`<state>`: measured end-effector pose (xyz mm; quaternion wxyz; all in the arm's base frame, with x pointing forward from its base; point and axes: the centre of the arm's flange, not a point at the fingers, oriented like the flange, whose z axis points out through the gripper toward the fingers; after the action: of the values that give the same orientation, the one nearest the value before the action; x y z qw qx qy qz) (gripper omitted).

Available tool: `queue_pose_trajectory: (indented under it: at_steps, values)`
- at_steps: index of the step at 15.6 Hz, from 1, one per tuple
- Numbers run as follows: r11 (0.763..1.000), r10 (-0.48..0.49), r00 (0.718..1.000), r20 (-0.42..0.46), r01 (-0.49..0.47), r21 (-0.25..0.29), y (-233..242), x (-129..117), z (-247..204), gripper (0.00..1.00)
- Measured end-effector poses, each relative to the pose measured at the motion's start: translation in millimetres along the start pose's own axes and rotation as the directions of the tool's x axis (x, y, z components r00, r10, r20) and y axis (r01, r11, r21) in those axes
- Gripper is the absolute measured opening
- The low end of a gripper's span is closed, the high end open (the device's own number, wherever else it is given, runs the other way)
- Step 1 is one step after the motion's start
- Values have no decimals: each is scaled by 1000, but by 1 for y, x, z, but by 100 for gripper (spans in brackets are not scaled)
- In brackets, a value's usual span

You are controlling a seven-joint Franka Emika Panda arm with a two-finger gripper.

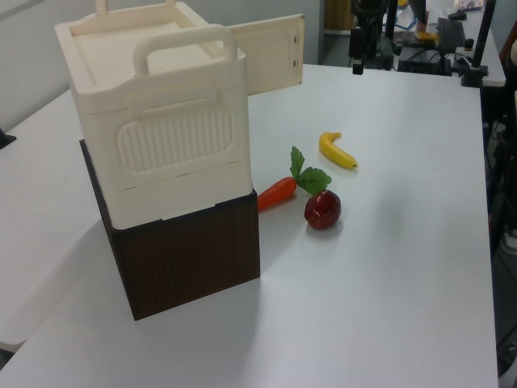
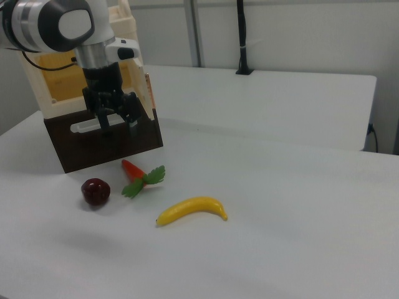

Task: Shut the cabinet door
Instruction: 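Move the gripper toward the outer edge of the open cream door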

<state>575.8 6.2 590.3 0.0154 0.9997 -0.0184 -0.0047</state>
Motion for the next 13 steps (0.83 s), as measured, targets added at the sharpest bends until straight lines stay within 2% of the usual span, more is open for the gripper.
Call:
queue_pose_trajectory:
  at_steps: [2,3,6,7,10,11,13]
  values:
    - [1000,0,1000,0,0,0,0,0,0,96]
    - [1000,0,1000,0,0,0,0,0,0,87]
    - [1000,0,1000,0,0,0,0,0,0,54]
    - [1000,0,1000,0,0,0,0,0,0,37]
    - [1000,0,1000,0,0,0,0,0,0,8]
    - [1000,0,1000,0,0,0,0,0,0,1]
    - [1000,0,1000,-1,0,0,0,0,-1,1]
